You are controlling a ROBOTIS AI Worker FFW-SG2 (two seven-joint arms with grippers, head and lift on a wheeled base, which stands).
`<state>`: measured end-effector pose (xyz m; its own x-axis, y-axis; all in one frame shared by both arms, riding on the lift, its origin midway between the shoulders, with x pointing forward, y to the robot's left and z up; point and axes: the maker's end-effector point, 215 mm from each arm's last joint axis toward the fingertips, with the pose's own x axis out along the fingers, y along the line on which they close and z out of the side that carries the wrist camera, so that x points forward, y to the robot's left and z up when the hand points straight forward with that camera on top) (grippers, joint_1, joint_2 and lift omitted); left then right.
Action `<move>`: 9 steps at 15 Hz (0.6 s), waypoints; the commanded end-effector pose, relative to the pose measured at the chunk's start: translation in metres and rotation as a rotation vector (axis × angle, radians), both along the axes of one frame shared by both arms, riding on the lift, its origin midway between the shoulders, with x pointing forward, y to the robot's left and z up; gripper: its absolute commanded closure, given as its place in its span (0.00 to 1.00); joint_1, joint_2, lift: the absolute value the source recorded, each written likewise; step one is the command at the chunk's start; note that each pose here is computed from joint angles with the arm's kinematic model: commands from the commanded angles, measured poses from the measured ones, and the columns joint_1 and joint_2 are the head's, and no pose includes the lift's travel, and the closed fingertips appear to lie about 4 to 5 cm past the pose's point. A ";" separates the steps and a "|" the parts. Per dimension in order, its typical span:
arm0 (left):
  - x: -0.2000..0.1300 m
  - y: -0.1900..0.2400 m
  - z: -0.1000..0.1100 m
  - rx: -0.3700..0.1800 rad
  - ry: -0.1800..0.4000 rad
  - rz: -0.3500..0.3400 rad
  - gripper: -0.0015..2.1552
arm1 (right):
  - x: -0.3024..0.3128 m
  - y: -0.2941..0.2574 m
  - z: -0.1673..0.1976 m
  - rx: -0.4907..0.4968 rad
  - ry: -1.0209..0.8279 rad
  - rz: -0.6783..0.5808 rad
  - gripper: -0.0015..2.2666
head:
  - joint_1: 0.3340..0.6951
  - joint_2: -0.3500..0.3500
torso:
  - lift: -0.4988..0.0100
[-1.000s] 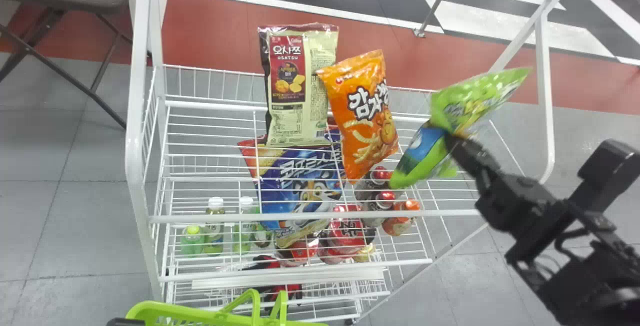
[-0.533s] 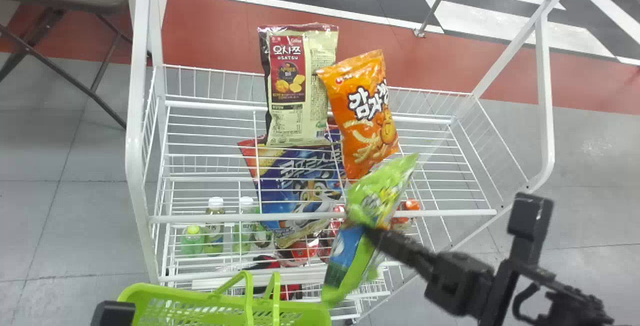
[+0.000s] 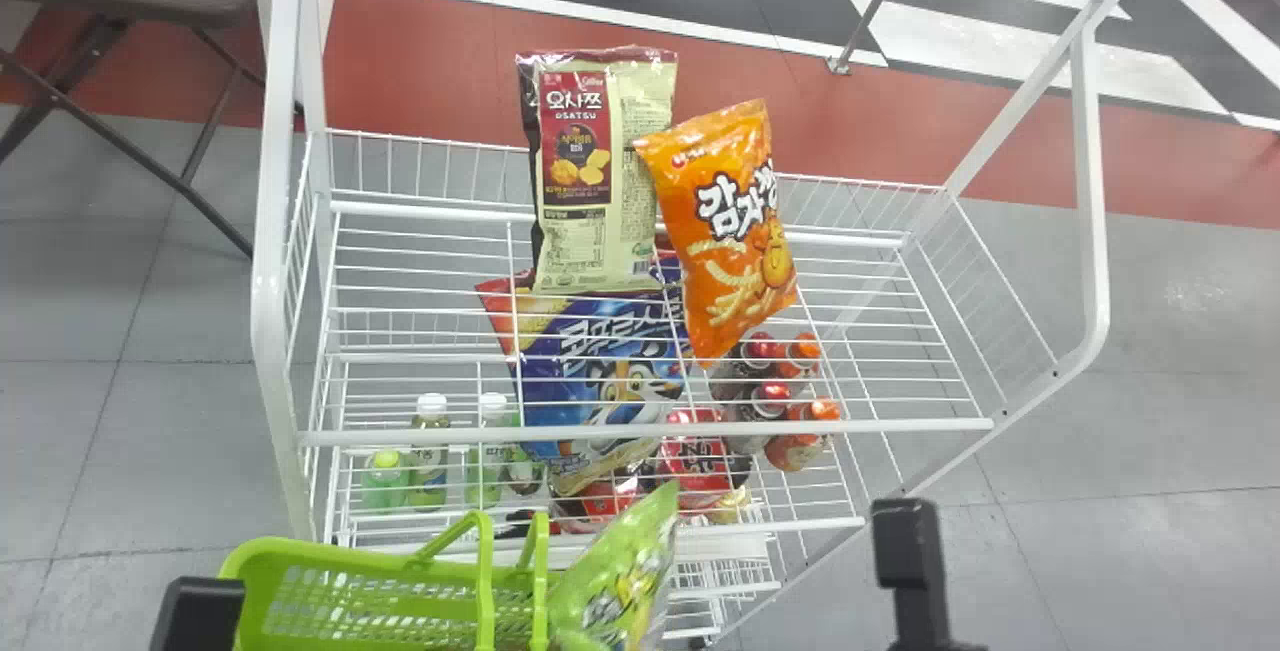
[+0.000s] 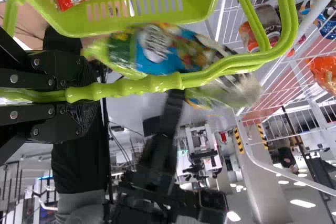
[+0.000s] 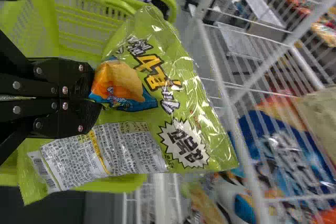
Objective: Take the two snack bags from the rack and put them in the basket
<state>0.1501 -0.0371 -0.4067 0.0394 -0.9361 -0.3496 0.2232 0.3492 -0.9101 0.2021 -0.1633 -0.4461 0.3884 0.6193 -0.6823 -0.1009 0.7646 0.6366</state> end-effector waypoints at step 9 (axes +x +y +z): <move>-0.010 -0.009 0.003 -0.009 0.005 -0.019 0.76 | -0.035 0.064 -0.039 0.171 0.148 0.058 0.99 | 1.00 0.00 | 0.96</move>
<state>0.1418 -0.0442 -0.4053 0.0213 -0.9387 -0.3442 0.2233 0.3400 -0.9135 0.1692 -0.1001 -0.4799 0.2598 0.7453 -0.6141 -0.0522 0.6458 0.7617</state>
